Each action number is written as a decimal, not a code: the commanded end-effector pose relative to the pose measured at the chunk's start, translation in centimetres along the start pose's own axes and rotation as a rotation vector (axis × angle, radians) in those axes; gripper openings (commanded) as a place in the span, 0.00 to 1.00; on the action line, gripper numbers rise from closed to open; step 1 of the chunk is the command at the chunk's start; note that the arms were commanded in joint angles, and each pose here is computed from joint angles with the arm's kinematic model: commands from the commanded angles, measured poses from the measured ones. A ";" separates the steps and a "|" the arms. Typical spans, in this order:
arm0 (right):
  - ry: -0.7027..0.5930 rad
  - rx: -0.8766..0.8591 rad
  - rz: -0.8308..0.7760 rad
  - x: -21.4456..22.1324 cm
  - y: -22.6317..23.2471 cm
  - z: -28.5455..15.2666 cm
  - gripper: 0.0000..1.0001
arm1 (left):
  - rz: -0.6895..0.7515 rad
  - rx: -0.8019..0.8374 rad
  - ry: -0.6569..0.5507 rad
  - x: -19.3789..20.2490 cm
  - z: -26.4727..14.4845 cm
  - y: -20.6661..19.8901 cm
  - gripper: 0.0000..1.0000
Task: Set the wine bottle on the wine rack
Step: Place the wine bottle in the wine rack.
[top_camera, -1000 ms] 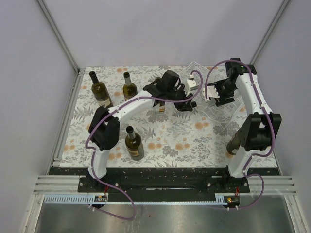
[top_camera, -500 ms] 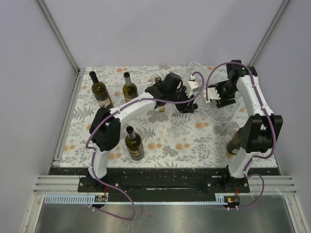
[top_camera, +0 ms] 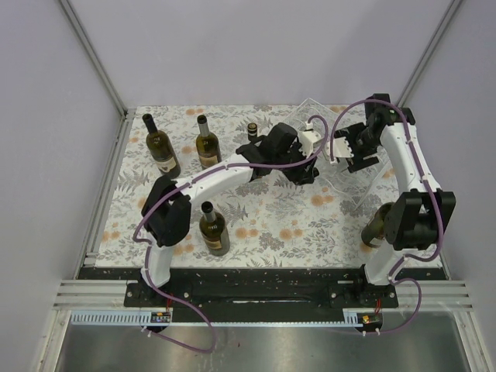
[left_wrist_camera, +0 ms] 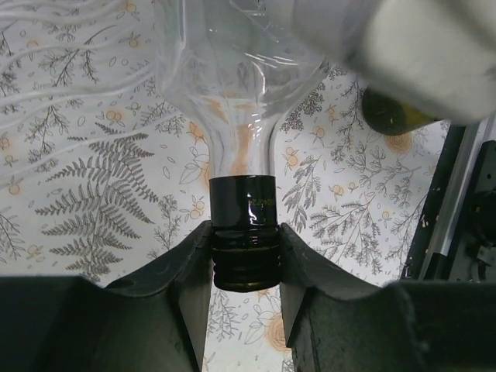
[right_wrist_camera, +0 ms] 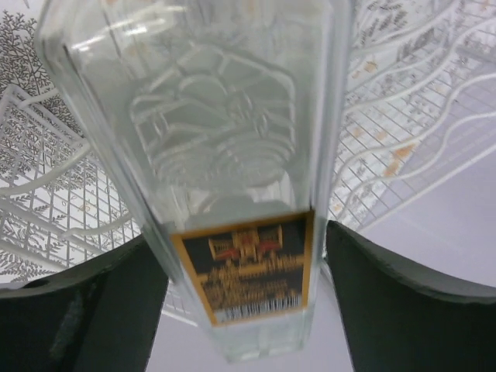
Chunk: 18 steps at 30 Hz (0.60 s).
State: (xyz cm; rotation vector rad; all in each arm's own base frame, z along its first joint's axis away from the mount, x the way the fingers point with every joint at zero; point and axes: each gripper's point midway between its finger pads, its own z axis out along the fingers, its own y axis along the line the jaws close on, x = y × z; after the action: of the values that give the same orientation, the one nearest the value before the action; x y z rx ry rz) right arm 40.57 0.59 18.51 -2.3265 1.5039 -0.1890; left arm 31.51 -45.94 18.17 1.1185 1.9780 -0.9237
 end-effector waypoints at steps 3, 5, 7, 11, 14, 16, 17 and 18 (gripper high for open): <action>0.043 0.122 -0.260 -0.7 -2.7 -3.4 0.98 | -0.027 -0.039 -0.115 -3.9 -2.3 -1.9 0.00; 0.045 0.124 -0.261 -0.8 -2.6 -3.4 0.99 | -0.035 -0.043 -0.110 -3.8 -2.2 -2.1 0.00; 0.048 0.124 -0.258 -0.8 -2.4 -3.5 0.99 | -0.043 -0.047 -0.111 -3.8 -2.3 -2.5 0.00; 0.070 0.135 -0.224 -0.6 -2.3 -4.3 1.00 | -0.075 -0.037 -0.106 -3.8 -2.1 -3.4 0.00; 0.081 0.146 -0.198 -0.6 -2.2 -4.9 0.99 | -0.083 -0.027 -0.107 -4.0 -1.9 -4.2 0.00; 0.090 0.155 -0.188 -0.6 -2.1 -5.4 0.99 | -0.092 -0.015 -0.101 -3.8 -1.7 -4.5 0.00; 0.095 0.158 -0.181 -0.6 -2.1 -5.6 0.99 | -0.101 -0.008 -0.095 -3.6 -1.5 -4.7 0.00; 0.103 0.160 -0.172 -0.4 -2.0 -5.8 1.00 | -0.108 -0.006 -0.096 -3.7 -1.5 -4.8 0.00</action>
State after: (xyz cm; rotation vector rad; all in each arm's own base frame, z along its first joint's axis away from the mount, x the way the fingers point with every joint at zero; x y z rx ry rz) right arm 40.50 0.47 21.55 -2.2741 1.4565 -0.3205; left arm 29.80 -46.78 18.12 0.9776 2.0829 -0.9065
